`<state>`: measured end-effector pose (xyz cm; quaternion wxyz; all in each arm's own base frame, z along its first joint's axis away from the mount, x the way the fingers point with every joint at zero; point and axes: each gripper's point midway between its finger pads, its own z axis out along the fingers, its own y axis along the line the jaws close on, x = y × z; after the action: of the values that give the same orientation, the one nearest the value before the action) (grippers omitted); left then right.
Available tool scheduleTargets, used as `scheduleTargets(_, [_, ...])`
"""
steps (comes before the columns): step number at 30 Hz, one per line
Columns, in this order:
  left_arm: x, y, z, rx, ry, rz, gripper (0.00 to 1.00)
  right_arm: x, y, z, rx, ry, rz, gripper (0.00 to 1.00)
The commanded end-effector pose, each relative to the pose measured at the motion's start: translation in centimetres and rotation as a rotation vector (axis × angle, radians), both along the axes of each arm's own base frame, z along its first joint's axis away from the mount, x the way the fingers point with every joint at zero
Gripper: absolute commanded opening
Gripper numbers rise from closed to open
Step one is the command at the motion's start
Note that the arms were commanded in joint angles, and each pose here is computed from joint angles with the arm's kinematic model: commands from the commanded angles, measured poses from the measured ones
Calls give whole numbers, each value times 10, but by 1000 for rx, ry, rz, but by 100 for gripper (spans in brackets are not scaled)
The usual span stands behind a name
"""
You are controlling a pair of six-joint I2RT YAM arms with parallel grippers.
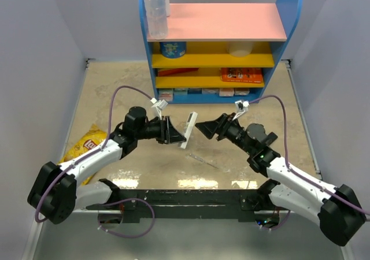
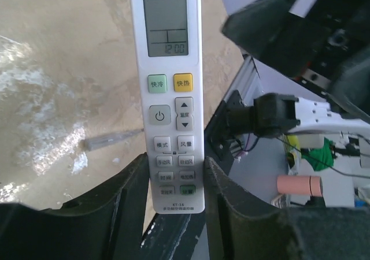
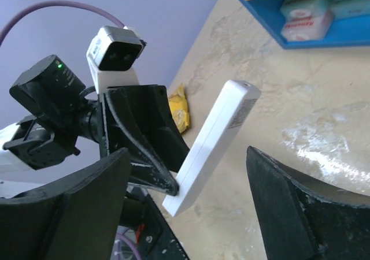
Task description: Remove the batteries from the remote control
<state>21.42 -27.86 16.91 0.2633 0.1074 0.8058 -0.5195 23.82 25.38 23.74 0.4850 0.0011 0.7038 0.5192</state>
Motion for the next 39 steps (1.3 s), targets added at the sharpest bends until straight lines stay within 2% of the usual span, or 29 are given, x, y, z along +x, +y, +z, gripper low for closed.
scheduleTargets(1, [-14, -10, 50, -179, -118, -97, 0, -11, 10, 30, 205, -63, 78, 79])
scheduleTargets(11, [-28, -12, 67, -274, -156, -164, 0, -20, 21, 34, 264, -83, 171, 81])
scheduleTargets(18, [-29, -12, 73, -301, -166, -166, 0, -20, 27, 28, 270, -74, 205, 78])
scheduleTargets(23, [-30, -12, 74, -309, -168, -167, 0, -29, 37, 29, 303, -81, 294, 75])
scheduleTargets(27, [-28, -12, 73, -302, -167, -158, 0, -34, 39, 33, 325, -103, 331, 64])
scheduleTargets(30, [-25, -12, 70, -290, -165, -150, 0, -34, 39, 32, 333, -107, 333, 50])
scheduleTargets(31, [-26, -13, 68, -287, -161, -153, 0, -34, 39, 33, 337, -113, 329, 41])
scheduleTargets(32, [-25, -13, 67, -284, -157, -149, 0, -34, 39, 34, 340, -117, 330, 36])
scheduleTargets(35, [-20, -12, 60, -248, -140, -124, 27, -35, 39, 34, 337, -124, 334, 20])
scheduleTargets(36, [-19, -12, 56, -226, -136, -121, 51, -35, 39, 36, 337, -133, 335, 18])
scheduleTargets(38, [-15, -10, 58, -207, -154, -99, 62, -35, 41, 34, 307, -139, 348, 15])
scheduleTargets(39, [-13, -8, 52, -174, -137, -84, 64, -34, 45, 29, 275, -116, 359, 15])
